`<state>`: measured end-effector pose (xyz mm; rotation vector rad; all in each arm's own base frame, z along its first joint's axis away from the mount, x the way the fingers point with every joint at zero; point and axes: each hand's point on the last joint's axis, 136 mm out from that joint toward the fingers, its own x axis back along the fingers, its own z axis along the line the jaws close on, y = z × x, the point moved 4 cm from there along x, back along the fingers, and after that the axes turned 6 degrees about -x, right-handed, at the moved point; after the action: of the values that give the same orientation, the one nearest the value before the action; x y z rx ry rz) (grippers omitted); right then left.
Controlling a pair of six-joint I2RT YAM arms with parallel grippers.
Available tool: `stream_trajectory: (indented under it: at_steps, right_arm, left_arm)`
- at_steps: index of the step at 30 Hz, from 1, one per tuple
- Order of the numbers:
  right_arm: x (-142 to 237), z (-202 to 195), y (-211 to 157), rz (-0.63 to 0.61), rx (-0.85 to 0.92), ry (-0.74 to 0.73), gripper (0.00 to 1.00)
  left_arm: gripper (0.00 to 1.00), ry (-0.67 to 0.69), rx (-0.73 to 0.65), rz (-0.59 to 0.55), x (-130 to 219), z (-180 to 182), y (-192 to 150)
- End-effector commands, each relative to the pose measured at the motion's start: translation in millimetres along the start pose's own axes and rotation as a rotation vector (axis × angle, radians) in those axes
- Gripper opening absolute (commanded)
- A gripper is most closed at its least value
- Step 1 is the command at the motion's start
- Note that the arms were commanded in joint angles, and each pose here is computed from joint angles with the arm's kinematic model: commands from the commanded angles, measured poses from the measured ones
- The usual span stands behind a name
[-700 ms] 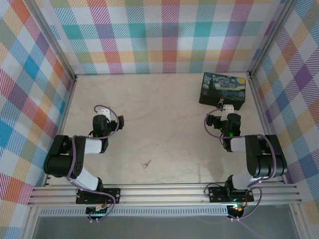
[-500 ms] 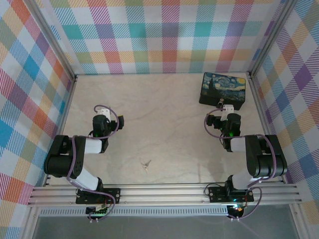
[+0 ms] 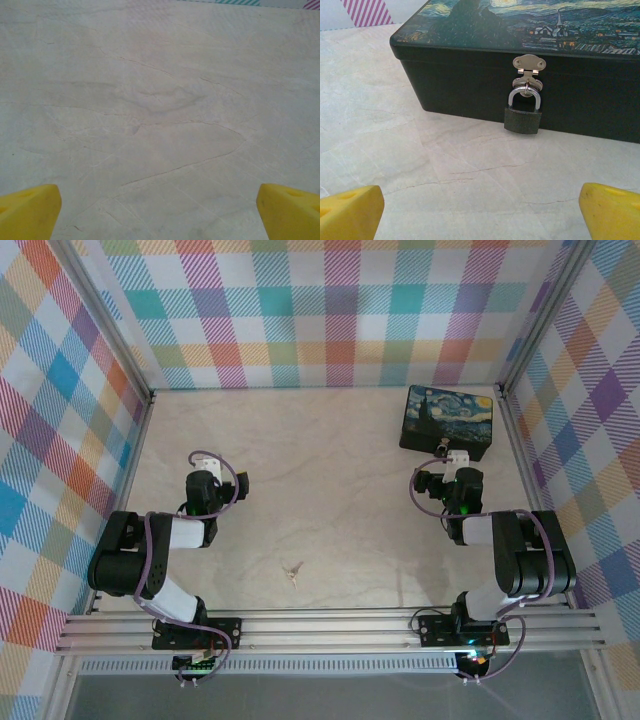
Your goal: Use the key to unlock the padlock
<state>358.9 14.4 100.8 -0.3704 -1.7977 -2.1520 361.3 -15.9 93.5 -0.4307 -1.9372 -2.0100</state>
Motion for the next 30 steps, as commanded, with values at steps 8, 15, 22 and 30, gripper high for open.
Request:
stream_trajectory:
  at_steps: [8,15,22,30]
  right_arm:
    - [0,1,5,-0.024,0.015,0.017,1.0]
    - [2,-2,32,0.068,-0.013,-0.061,1.0]
    - [-11,-9,57,0.255,-0.367,-0.189,0.95]
    - [-25,-48,86,0.323,-0.832,-0.309,0.93]
  left_arm:
    - [1.0,-0.011,-0.007,-0.004,-2,1,3]
    - [1.0,0.111,0.044,0.064,0,19,19]
    - [1.0,0.244,0.181,0.035,14,38,77]
    - [1.0,0.421,0.363,0.194,22,58,89]
